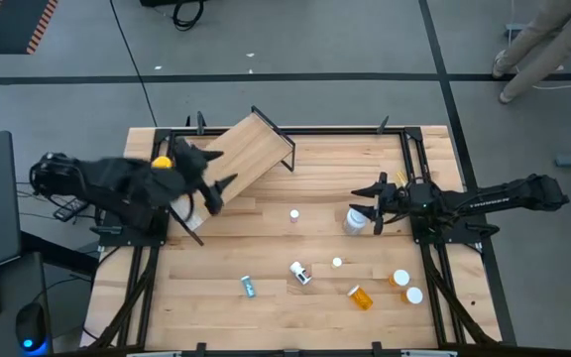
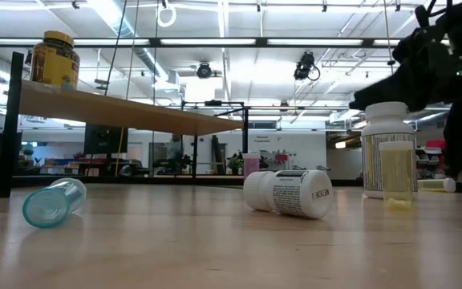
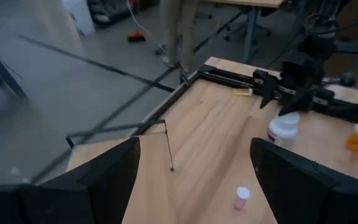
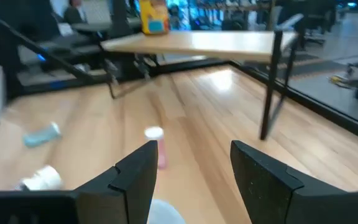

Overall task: Pick and place medicine bottles onto shelf by color
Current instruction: Put the large white pill bottle on the shelf

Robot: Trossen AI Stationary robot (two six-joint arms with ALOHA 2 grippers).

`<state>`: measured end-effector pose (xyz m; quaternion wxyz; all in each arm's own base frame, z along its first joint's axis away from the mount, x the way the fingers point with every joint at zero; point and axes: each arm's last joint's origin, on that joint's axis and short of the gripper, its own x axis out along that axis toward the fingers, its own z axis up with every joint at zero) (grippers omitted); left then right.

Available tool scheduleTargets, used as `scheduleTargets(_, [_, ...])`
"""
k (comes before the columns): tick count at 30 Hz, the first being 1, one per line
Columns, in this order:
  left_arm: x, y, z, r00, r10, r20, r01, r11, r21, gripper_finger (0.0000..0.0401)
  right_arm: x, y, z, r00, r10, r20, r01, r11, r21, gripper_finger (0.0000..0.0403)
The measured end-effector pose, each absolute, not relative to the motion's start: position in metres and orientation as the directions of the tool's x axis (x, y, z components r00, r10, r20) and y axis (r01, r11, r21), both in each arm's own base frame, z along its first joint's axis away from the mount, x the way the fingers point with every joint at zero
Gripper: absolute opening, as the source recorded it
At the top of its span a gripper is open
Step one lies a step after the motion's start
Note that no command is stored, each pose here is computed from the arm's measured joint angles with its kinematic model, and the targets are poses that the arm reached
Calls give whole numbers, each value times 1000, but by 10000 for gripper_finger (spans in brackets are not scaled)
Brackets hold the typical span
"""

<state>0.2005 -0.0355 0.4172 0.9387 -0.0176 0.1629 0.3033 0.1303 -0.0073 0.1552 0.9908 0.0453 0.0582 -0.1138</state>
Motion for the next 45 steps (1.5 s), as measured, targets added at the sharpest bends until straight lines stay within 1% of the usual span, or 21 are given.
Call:
scheduleTargets(4, [213,-45,394,737,632,-241,-621,773,129,314,132,-4,153,972,-183,-148,194,979,69,226])
scheduleTargets(7, [215,-48,385,748,626,-221,-617,779,117,314,132,-1,153,977,-159,-145,167,985,49,248])
scheduleTargets(12, [213,-56,386,782,585,-214,-584,809,75,314,132,1,155,984,-133,-120,141,988,65,295])
scheduleTargets(18, [209,-68,385,815,538,-216,-542,839,47,314,131,7,147,977,-73,-201,97,989,115,341])
scheduleTargets(22, [212,-74,379,819,527,-229,-533,845,39,314,130,7,142,961,-91,-261,122,987,103,355])
scheduleTargets(27, [218,-76,357,802,535,-265,-540,840,59,314,130,7,141,960,-98,-261,128,987,100,353])
scheduleTargets(31, [219,-75,346,792,551,-262,-556,829,64,313,130,7,143,965,-99,-245,125,988,93,347])
scheduleTargets(38, [220,-76,338,787,555,-272,-559,826,67,313,129,7,141,957,-100,-270,126,989,79,344])
scheduleTargets(41, [224,-78,333,782,557,-280,-560,825,74,313,129,7,139,953,-101,-284,127,989,75,323])
scheduleTargets(45, [231,-79,327,759,586,-284,-580,807,114,313,130,6,139,952,-103,-287,129,989,73,267])
